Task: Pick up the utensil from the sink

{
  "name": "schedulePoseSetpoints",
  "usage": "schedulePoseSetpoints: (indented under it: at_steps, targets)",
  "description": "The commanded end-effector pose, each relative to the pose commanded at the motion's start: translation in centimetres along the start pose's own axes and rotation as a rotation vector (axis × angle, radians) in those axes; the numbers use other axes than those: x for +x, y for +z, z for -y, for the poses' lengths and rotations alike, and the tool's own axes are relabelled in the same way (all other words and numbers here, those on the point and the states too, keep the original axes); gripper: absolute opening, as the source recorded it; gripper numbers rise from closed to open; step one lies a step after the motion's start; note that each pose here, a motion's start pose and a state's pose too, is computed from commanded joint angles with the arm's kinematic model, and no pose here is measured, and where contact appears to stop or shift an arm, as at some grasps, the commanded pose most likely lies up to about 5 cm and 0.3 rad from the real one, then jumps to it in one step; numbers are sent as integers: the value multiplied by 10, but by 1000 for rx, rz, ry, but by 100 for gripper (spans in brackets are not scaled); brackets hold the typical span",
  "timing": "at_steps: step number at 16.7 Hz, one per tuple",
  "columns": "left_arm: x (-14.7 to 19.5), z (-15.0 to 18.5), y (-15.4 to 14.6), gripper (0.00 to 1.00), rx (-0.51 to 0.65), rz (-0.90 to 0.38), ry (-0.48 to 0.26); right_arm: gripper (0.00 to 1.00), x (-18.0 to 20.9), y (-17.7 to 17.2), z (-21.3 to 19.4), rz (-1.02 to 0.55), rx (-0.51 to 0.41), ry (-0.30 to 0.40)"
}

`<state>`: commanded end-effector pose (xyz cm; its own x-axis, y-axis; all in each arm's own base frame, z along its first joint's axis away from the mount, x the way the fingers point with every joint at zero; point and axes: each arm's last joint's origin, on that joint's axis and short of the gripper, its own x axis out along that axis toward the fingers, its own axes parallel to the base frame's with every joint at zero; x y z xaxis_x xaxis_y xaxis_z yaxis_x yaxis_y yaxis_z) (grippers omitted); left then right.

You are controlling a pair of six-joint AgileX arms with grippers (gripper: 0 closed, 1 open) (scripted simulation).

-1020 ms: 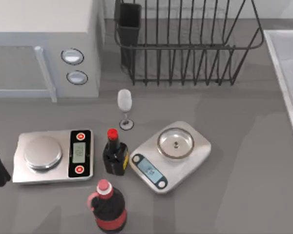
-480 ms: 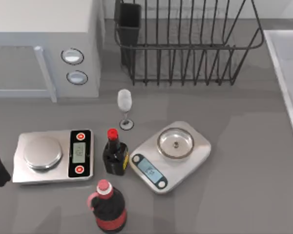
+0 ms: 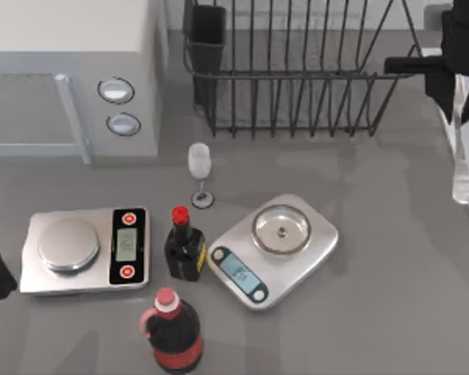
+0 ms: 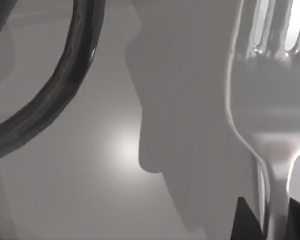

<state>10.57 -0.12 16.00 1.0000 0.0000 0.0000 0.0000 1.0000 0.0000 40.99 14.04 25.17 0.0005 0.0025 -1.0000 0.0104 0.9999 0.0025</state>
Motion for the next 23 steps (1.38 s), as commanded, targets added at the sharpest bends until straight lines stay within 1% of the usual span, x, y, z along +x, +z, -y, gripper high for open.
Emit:
schedulePoseSetpoints:
  at_steps: [2, 4, 7, 8, 10, 13, 18, 20, 23]
  targets:
    - [0, 0, 0, 100, 0, 0, 0, 0, -12, -20, -27, -1, 0, -2]
    - [0, 0, 0, 100, 0, 0, 0, 0, -18, -30, -37, -1, 0, -2]
    - [0, 0, 0, 100, 0, 0, 0, 0, -18, -30, -38, 0, 0, -2]
    - [0, 0, 0, 100, 0, 0, 0, 0, -15, -24, -29, 6, 36, -30]
    - [0, 0, 0, 100, 0, 0, 0, 0, -11, -24, -30, 5, 34, -29]
    - [0, 0, 0, 100, 0, 0, 0, 0, 13, -22, -33, 4, 26, -22]
    - [0, 0, 0, 100, 0, 0, 0, 0, 77, -27, -37, 1, 6, -7]
    - [0, 0, 0, 100, 0, 0, 0, 0, 90, -30, -37, -1, 1, -3]
    - [0, 0, 0, 100, 0, 0, 0, 0, 92, -30, -37, 0, 0, -2]
